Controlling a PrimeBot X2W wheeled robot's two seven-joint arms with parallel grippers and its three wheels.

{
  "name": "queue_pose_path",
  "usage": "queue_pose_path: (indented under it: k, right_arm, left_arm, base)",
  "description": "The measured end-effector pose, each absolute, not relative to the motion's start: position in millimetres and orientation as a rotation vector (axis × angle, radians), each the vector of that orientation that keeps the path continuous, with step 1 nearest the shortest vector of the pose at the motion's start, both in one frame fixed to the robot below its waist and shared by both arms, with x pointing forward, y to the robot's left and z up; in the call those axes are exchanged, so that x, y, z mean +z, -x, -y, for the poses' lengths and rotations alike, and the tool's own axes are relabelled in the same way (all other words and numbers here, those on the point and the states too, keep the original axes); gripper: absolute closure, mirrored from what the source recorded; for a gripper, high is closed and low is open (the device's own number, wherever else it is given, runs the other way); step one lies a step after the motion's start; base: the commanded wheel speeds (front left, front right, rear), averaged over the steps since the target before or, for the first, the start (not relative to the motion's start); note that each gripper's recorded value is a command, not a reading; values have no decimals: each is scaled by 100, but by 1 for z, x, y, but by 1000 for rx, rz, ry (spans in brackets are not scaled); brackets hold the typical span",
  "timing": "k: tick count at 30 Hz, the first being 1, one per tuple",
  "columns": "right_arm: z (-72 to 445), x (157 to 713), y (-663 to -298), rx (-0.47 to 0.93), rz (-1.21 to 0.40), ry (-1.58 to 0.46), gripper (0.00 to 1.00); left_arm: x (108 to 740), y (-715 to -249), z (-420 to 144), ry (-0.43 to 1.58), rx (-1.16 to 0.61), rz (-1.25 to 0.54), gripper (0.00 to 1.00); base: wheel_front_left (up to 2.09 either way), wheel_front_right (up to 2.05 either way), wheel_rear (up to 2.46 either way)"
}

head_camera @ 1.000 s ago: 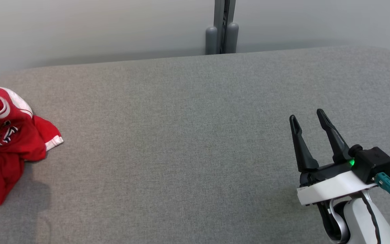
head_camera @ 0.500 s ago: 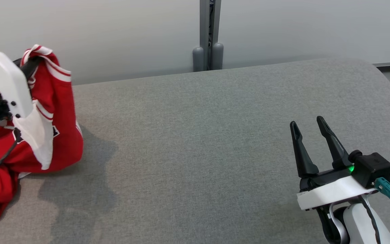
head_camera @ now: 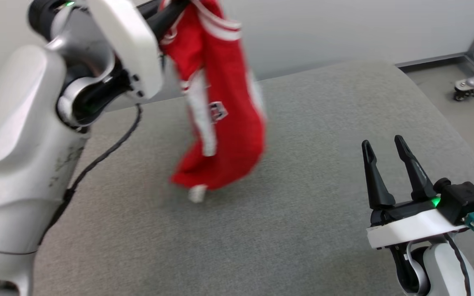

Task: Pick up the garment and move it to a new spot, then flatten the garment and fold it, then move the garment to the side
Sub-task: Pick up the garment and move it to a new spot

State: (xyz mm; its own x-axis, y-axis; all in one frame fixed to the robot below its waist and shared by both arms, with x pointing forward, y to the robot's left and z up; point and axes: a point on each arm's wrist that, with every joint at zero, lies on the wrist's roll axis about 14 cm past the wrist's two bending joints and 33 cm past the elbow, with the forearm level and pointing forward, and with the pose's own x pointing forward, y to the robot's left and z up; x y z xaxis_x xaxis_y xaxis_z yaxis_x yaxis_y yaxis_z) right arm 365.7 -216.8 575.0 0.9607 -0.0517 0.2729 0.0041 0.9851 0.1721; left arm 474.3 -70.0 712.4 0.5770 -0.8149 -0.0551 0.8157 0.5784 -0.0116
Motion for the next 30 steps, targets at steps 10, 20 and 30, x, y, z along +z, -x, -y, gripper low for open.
queue_pose_path:
  k: [10, 20, 30]
  right_arm:
    - [240, 573, -361, -101, 280, -167, 0]
    - [214, 563, -382, -25, 247, -174, 0]
    - [195, 560, -391, 37, 232, -171, 0]
  left_arm:
    - [711, -457, 110, 112, -1083, -46, 100]
    - [569, -490, 8, 217, -790, -339, 100]
    - [495, -505, -113, 248, -417, -435, 100]
  base:
    - [0, 0, 0]
    - [0, 0, 0]
    - [0, 0, 0]
